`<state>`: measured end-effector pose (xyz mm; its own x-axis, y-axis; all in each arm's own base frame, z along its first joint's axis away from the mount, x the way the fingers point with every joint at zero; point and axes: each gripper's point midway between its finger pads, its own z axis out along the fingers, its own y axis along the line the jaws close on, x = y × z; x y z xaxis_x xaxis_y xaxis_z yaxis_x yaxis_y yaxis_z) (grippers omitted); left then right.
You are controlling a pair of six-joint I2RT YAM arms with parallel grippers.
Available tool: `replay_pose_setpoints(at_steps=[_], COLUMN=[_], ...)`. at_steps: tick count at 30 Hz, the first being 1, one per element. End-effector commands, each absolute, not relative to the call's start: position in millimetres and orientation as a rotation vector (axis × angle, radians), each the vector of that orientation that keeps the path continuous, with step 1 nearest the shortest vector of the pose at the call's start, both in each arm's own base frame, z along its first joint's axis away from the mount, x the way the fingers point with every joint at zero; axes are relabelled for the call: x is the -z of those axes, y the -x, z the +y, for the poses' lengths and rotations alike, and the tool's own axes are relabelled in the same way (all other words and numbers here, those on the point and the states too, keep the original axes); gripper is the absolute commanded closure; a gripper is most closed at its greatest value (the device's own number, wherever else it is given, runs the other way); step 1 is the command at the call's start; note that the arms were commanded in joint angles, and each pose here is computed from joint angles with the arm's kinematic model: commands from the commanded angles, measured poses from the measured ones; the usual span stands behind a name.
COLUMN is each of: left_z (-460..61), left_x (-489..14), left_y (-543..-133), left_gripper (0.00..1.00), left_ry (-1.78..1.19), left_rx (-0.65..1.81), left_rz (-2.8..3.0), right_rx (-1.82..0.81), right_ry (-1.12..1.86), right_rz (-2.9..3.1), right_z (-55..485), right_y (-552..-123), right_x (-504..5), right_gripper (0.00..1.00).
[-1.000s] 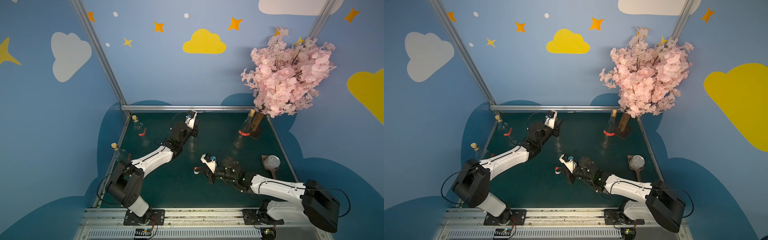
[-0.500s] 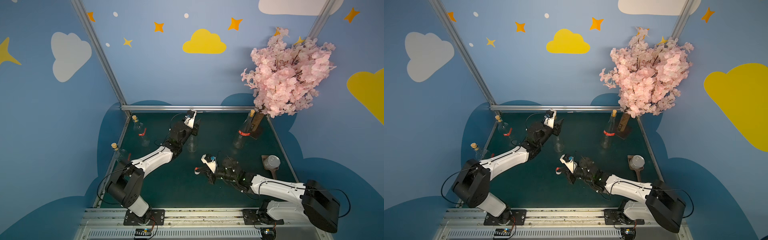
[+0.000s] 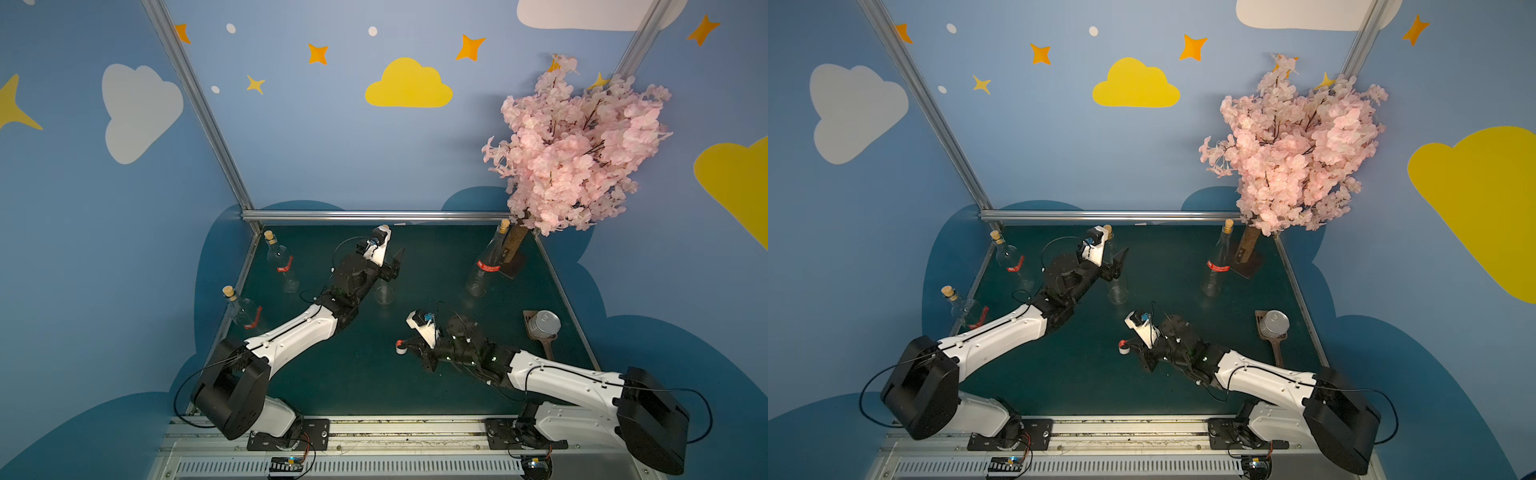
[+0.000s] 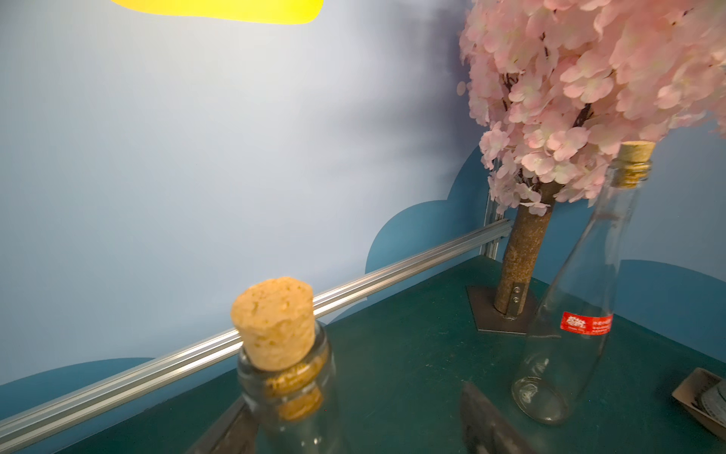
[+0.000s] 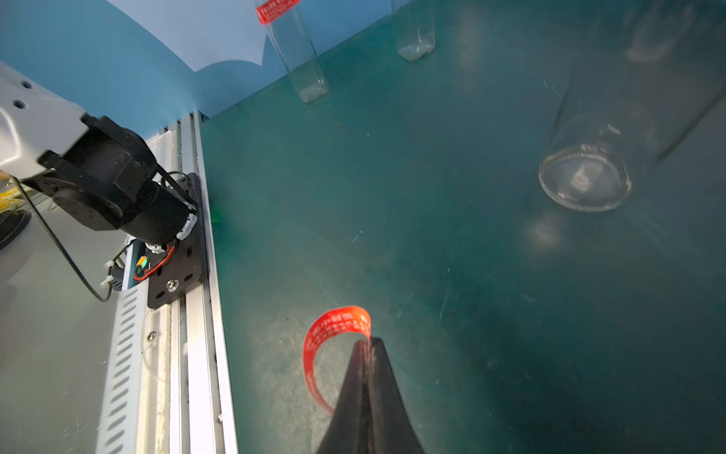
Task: Remove the label from the bottle
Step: Place the bottle at the center of the board, then place the label at the center of the board.
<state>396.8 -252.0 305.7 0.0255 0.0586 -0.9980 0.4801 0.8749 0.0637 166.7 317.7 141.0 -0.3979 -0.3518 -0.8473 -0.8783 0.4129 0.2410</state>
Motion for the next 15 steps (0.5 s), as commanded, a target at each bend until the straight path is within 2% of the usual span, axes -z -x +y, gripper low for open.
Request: replay_pose_setpoints(at_steps=[1, 7, 15], left_z=[-251, -257, -257], left_x=[-306, -289, -266], left_y=[-382, -351, -328], left_gripper=[0.21, 0.20, 0.19], left_ry=[-0.459, -0.477, -0.467], left_rx=[0.349, 0.416, 0.469], left_rz=[1.534, 1.580, 1.630], right_rx=[-0.839, -0.813, -0.821], right_ry=[0.974, 0.784, 0.653], right_rz=[2.104, 2.355, 2.636], right_z=[293, 261, 256], right_y=[-171, -172, -168], right_x=[-132, -116, -99], right_gripper=[1.00, 1.00, 1.00])
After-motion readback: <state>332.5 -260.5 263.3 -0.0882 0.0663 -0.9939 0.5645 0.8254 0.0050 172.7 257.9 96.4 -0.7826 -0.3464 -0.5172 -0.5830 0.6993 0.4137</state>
